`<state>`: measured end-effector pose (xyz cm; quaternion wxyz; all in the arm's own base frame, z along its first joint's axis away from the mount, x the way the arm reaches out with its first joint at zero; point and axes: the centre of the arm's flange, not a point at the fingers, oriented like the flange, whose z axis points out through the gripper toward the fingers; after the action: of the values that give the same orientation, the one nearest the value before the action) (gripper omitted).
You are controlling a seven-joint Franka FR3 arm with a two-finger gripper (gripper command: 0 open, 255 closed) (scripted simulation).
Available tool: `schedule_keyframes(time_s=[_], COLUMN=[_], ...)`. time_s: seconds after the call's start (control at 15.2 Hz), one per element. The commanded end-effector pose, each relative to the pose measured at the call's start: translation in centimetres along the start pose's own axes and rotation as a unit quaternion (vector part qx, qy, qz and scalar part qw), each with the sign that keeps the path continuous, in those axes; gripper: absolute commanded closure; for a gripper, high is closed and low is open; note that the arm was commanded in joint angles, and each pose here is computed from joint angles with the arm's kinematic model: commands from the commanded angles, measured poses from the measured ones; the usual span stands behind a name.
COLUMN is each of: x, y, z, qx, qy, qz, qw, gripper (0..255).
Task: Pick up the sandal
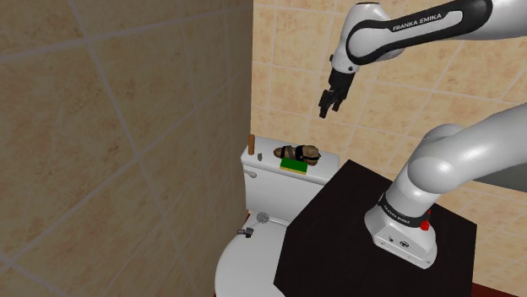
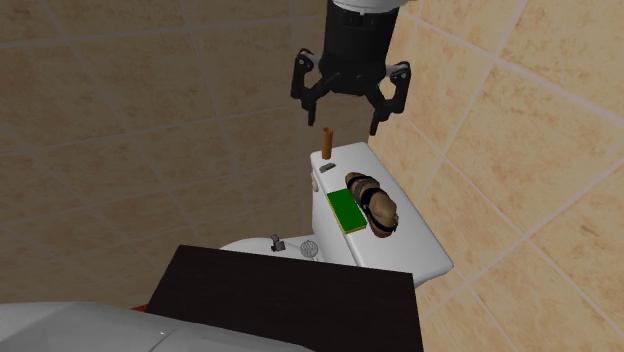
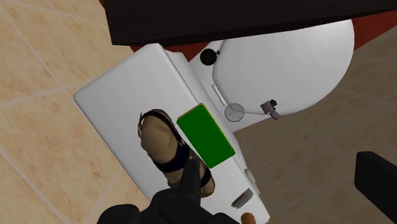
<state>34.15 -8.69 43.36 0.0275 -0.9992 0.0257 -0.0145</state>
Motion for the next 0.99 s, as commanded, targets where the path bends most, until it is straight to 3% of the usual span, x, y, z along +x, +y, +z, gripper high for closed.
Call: schedule_keyframes(time_s=[0.0,0.92], x=[0.9,5.3], y=[1.3,10.2], z=[2.1,17.6], qx=[-0.002,-0.009], qy=[0.001,-0.001], qz=[-0.012,-0.086], qw=[0.9999,0.9962], gripper=[0,0])
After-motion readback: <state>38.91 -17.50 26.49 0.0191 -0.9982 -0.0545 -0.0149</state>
